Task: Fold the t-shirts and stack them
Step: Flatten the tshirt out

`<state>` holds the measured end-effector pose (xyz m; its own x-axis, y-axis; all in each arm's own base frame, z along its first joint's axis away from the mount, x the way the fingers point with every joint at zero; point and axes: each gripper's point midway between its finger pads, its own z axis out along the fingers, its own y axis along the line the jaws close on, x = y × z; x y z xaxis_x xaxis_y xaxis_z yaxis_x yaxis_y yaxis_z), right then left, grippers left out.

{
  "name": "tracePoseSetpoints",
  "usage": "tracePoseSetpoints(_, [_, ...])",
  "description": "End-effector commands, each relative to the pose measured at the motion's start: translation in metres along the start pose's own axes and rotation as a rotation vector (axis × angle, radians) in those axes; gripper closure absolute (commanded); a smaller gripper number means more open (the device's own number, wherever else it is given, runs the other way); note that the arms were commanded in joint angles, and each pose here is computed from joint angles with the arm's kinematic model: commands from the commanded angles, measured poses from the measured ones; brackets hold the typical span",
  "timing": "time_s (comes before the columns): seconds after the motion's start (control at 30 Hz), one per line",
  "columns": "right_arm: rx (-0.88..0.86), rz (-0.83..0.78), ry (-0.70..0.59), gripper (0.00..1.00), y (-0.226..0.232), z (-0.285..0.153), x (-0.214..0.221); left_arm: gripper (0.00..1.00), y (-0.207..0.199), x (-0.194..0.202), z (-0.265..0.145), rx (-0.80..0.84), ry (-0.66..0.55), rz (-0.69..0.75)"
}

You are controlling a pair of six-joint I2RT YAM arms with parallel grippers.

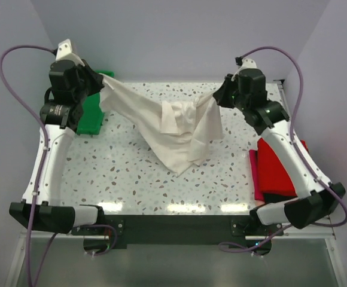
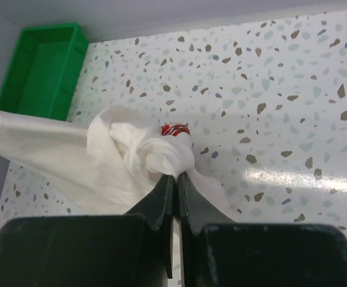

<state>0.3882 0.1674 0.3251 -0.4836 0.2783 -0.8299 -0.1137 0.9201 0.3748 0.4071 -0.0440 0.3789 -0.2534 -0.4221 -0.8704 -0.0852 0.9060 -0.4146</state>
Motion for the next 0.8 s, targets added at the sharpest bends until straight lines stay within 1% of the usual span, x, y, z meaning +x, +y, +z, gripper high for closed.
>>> tracePoseSetpoints(0.0, [-0.098, -0.08, -0.169, 1.0, 0.022, -0.076, -0.058, 1.0, -0.019, -0.088, -0.067, 0.034, -0.258, 0.05])
tracePoseSetpoints(0.03, [-0.117, -0.095, -0.22, 1.0, 0.025, -0.099, -0.07, 1.0, -0.02, -0.101, -0.083, 0.027, -0.303, 0.048])
tracePoseSetpoints(0.07, [-0.119, -0.098, -0.253, 1.0, 0.025, -0.112, -0.078, 1.0, -0.024, -0.114, -0.097, 0.035, -0.344, 0.044])
tracePoseSetpoints(0.13, [-0.118, -0.115, -0.293, 1.0, 0.025, -0.133, -0.088, 1.0, -0.03, -0.128, -0.12, 0.059, -0.39, 0.047])
tracePoseSetpoints(0.17, [-0.109, -0.112, -0.341, 1.0, 0.024, -0.15, -0.1, 1.0, -0.036, -0.134, -0.132, 0.088, -0.411, 0.05])
tracePoseSetpoints(0.23, [-0.072, -0.123, -0.374, 1.0, 0.017, -0.161, -0.108, 1.0, -0.047, -0.141, -0.152, 0.146, -0.44, 0.058])
tracePoseSetpoints(0.27, [-0.022, -0.119, -0.403, 1.0, 0.009, -0.166, -0.115, 1.0, -0.05, -0.144, -0.159, 0.16, -0.452, 0.059])
tracePoseSetpoints(0.37, [0.095, -0.122, -0.442, 1.0, -0.01, -0.168, -0.126, 1.0, -0.056, -0.149, -0.182, 0.202, -0.486, 0.066])
tracePoseSetpoints(0.4, [0.164, -0.123, -0.45, 1.0, -0.021, -0.163, -0.129, 1.0, -0.058, -0.15, -0.188, 0.214, -0.497, 0.069])
tracePoseSetpoints(0.47, [0.242, -0.141, -0.473, 1.0, -0.031, -0.159, -0.14, 1.0, -0.064, -0.153, -0.199, 0.249, -0.511, 0.077])
tracePoseSetpoints(0.53, [0.282, -0.162, -0.474, 1.0, -0.035, -0.138, -0.148, 1.0, -0.073, -0.149, -0.197, 0.295, -0.49, 0.086])
tracePoseSetpoints(0.57, [0.272, -0.168, -0.482, 1.0, -0.031, -0.132, -0.154, 1.0, -0.074, -0.145, -0.19, 0.304, -0.469, 0.09])
tracePoseSetpoints(0.6, [0.225, -0.196, -0.45, 1.0, -0.02, -0.101, -0.152, 1.0, -0.074, -0.139, -0.177, 0.303, -0.436, 0.087])
tracePoseSetpoints(0.63, [0.195, -0.205, -0.445, 1.0, -0.014, -0.089, -0.155, 1.0, -0.073, -0.132, -0.167, 0.301, -0.408, 0.084])
tracePoseSetpoints(0.7, [0.131, -0.225, -0.407, 1.0, 0.0, -0.051, -0.152, 1.0, -0.06, -0.105, -0.13, 0.257, -0.32, 0.071])
tracePoseSetpoints(0.73, [0.089, -0.243, -0.34, 1.0, 0.009, -0.009, -0.142, 1.0, -0.055, -0.092, -0.111, 0.237, -0.273, 0.058])
tracePoseSetpoints(0.77, [0.073, -0.252, -0.305, 1.0, 0.012, 0.013, -0.135, 1.0, -0.045, -0.07, -0.089, 0.209, -0.211, 0.052])
